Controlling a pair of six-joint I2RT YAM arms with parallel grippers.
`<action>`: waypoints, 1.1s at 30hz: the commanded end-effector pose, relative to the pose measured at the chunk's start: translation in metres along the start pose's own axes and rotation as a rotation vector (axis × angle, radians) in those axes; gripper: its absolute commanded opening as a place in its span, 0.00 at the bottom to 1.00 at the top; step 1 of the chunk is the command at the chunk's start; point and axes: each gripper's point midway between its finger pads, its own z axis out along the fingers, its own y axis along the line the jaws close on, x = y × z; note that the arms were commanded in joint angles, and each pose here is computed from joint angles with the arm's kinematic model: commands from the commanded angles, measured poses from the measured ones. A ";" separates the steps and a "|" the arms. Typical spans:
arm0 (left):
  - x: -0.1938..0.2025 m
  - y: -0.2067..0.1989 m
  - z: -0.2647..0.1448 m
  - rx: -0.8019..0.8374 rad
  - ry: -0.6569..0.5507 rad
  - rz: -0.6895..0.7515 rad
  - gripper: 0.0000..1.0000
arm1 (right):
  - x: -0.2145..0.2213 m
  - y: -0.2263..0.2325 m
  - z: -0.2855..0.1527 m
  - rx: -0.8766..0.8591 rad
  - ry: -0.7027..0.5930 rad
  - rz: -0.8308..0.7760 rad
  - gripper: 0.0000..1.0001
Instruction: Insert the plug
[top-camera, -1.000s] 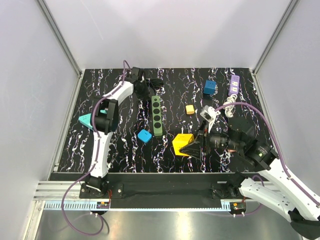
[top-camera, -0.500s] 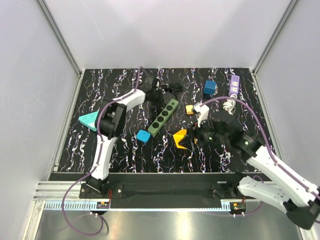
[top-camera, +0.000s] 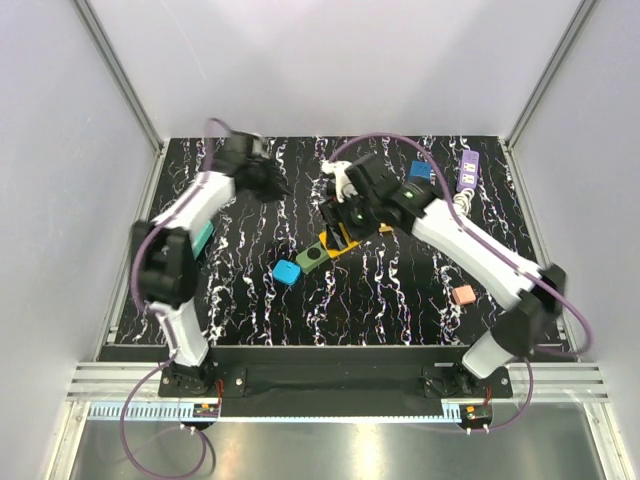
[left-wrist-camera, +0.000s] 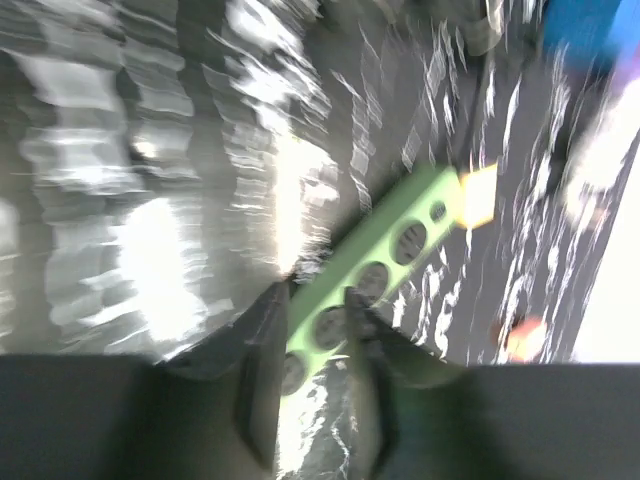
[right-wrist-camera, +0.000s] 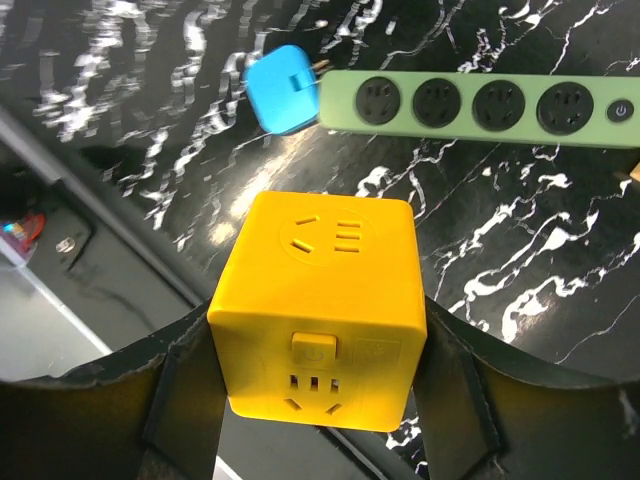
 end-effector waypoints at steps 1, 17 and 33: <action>-0.017 0.056 -0.063 -0.140 -0.089 -0.069 0.39 | 0.001 -0.013 0.019 0.066 0.102 0.006 0.00; 0.072 0.070 -0.152 -0.064 -0.107 0.095 0.99 | -0.013 -0.112 0.089 -0.001 0.253 -0.125 0.00; 0.100 0.064 -0.155 -0.030 -0.111 0.168 0.99 | -0.002 -0.145 0.120 -0.078 0.309 -0.050 0.00</action>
